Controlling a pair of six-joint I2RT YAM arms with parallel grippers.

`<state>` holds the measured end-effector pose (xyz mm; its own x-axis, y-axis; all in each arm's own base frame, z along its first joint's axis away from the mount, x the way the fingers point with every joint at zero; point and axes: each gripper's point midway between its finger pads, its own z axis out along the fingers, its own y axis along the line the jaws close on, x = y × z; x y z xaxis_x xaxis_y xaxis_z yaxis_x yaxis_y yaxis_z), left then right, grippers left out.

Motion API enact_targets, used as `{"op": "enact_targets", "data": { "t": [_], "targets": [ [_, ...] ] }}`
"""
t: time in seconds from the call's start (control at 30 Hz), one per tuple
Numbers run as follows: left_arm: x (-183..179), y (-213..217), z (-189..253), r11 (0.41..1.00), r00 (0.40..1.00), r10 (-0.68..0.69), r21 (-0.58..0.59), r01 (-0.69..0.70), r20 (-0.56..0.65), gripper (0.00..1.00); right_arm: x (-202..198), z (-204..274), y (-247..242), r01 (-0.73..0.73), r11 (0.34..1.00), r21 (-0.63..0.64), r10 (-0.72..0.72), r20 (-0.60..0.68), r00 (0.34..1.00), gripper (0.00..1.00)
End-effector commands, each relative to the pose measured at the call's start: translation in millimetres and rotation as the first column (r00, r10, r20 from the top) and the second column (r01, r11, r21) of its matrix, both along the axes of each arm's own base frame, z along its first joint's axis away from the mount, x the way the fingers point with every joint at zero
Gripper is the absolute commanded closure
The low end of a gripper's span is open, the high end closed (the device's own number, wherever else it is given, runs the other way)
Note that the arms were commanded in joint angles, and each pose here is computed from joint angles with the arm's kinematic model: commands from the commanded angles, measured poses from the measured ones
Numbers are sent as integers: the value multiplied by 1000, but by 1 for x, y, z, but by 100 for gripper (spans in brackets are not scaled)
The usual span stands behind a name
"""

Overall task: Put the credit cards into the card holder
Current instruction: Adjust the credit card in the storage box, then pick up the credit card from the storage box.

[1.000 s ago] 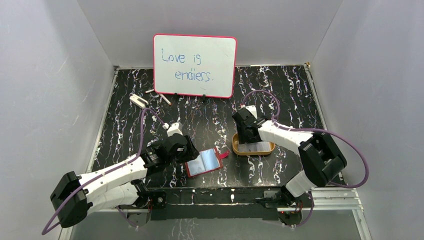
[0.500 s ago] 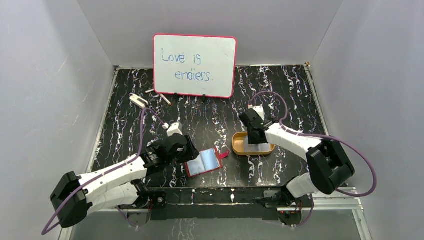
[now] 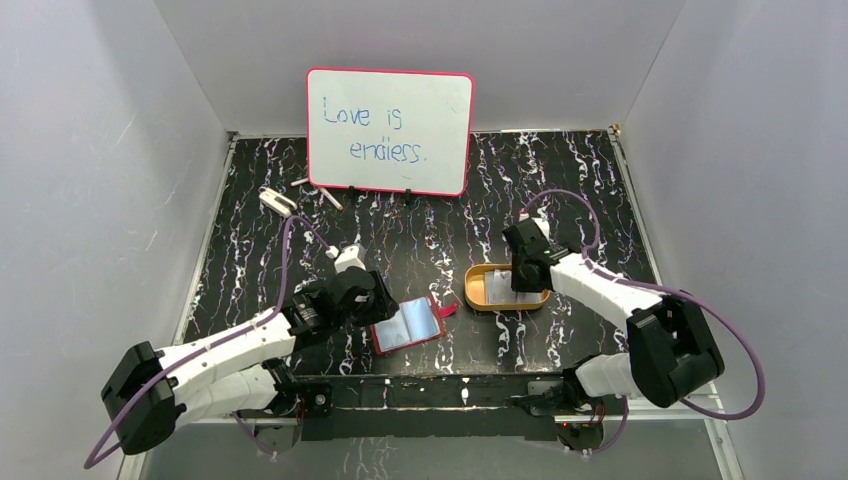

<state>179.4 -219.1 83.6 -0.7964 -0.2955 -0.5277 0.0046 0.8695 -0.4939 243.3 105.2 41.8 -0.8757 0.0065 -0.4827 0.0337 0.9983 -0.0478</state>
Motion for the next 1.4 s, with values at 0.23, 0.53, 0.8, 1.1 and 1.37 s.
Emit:
{"op": "enact_targets", "data": {
  "t": [0.23,0.53,0.8,1.1,1.37],
  "targets": [
    [7,-9,13,1000,1000,-10,-22,10,15,57,-8,-8,1,33,982,185,-27,-32,999,74],
    [39,-44,75,994,983,-58,-82,74,173,56,14,56,12,-28,959,282,-21,171,985,61],
    [71,-119,123,952,950,-164,-210,223,266,55,15,64,59,-168,869,465,96,173,980,59],
    [100,-153,107,960,964,-163,-192,204,209,59,25,50,47,-168,973,160,143,158,977,32],
    [102,-123,100,983,977,-50,-165,85,205,59,22,36,43,-141,989,42,135,121,983,4]
  ]
}}
